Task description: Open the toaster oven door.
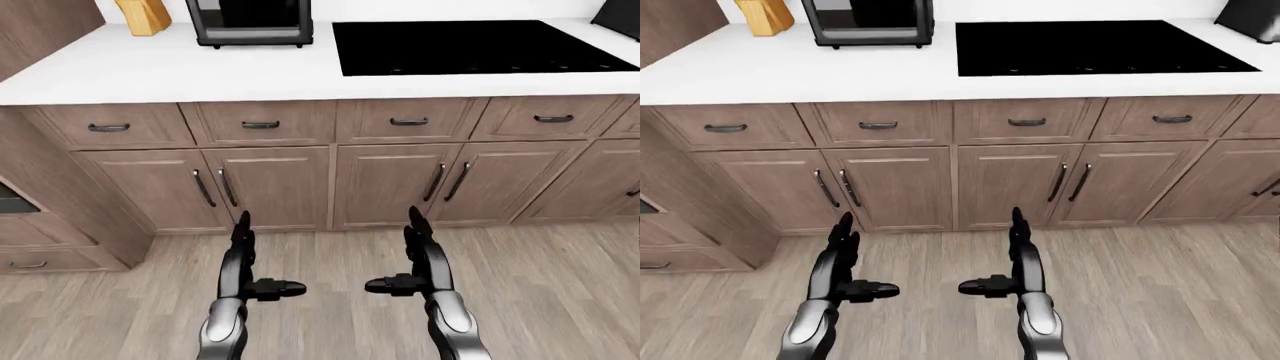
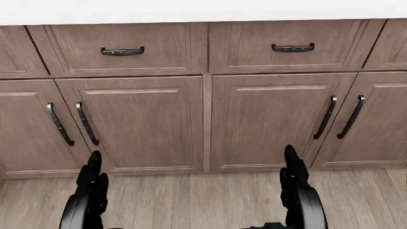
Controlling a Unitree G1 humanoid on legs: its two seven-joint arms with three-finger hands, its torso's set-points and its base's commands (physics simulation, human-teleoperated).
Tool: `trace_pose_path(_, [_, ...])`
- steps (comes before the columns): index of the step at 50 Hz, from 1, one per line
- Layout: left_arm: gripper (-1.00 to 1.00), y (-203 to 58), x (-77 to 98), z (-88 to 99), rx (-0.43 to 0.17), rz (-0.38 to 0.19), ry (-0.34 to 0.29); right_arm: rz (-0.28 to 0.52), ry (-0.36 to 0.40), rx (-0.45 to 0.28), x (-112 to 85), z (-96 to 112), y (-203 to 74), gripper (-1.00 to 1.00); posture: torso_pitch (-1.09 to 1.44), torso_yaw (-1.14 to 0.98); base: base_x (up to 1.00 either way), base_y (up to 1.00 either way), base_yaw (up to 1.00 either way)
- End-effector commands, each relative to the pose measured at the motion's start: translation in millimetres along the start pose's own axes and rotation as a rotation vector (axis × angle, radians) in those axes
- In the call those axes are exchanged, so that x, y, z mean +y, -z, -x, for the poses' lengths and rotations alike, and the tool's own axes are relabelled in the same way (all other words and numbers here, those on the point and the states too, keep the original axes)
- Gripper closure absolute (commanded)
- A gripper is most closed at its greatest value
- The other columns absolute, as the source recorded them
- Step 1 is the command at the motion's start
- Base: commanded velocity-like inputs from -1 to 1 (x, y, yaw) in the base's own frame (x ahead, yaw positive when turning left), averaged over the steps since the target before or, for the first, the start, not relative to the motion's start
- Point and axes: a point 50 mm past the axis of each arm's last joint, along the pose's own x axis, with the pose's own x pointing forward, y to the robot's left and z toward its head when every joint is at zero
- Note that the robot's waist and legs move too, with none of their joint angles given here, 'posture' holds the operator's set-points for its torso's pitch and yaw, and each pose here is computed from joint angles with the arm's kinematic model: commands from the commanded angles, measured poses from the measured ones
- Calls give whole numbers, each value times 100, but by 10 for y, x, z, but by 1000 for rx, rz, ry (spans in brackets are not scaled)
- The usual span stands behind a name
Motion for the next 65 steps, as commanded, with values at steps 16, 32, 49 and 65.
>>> trace_pose_path(16, [-100, -701, 39, 26, -244, -75, -10, -5, -4, -325, -95, -14, -549, -100, 0, 0, 0, 0, 0])
trace_pose_path(32, [-100, -1912, 99, 165, -410, -117, -16, 28, 35, -508, -218, 217, -1772, -100, 0, 0, 0, 0, 0])
trace_pose_path(49, [-100, -2128, 216, 369, -478, -93, -49, -12, 1, -610, -141, 497, -2044, -100, 0, 0, 13, 0, 0])
trace_pose_path(65, [-100, -1951, 290, 401, -452, -62, -62, -33, -31, -578, -107, 486, -1847, -100, 0, 0, 27, 0, 0])
